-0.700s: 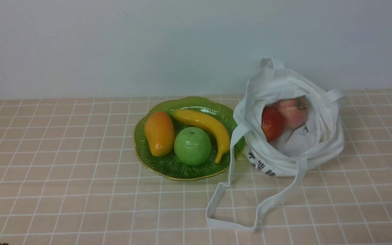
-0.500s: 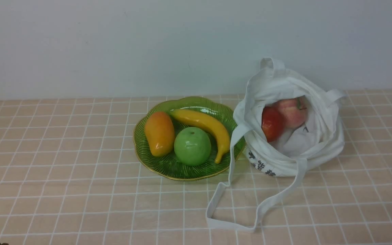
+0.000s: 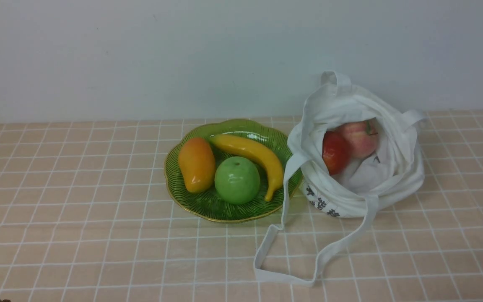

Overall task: Take the fruit out of the bag on the brown coffee tablecloth and place them on the plate.
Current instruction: 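Reach into the cloth bag and grasp a fruit inside it with the right gripper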

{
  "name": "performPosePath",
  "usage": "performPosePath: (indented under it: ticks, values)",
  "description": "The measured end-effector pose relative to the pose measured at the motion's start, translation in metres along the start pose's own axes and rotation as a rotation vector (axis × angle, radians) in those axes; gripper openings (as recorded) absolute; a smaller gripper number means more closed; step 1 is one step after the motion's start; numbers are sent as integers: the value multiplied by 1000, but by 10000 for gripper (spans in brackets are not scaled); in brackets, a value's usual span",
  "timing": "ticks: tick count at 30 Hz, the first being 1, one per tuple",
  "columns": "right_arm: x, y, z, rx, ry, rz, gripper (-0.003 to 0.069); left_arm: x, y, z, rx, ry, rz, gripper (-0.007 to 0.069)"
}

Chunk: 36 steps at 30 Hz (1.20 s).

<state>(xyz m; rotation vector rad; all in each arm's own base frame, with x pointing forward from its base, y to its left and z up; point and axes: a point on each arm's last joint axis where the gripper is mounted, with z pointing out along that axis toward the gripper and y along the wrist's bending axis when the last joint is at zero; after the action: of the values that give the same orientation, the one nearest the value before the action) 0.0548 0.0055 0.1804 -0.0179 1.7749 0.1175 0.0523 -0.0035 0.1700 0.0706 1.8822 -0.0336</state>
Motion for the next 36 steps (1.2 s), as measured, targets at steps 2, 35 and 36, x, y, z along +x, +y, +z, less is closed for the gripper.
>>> performPosePath:
  ticks: [2,35,36]
  values:
    - [0,0,0,0,0,0,-14,0,0,0,0,0,0,-8]
    - [-12,10,-1,-166,-75,958,-14,0,0,0,0,0,0,-8]
    - [-11,10,-1,-167,-72,962,-14,0,0,0,0,0,0,-8]
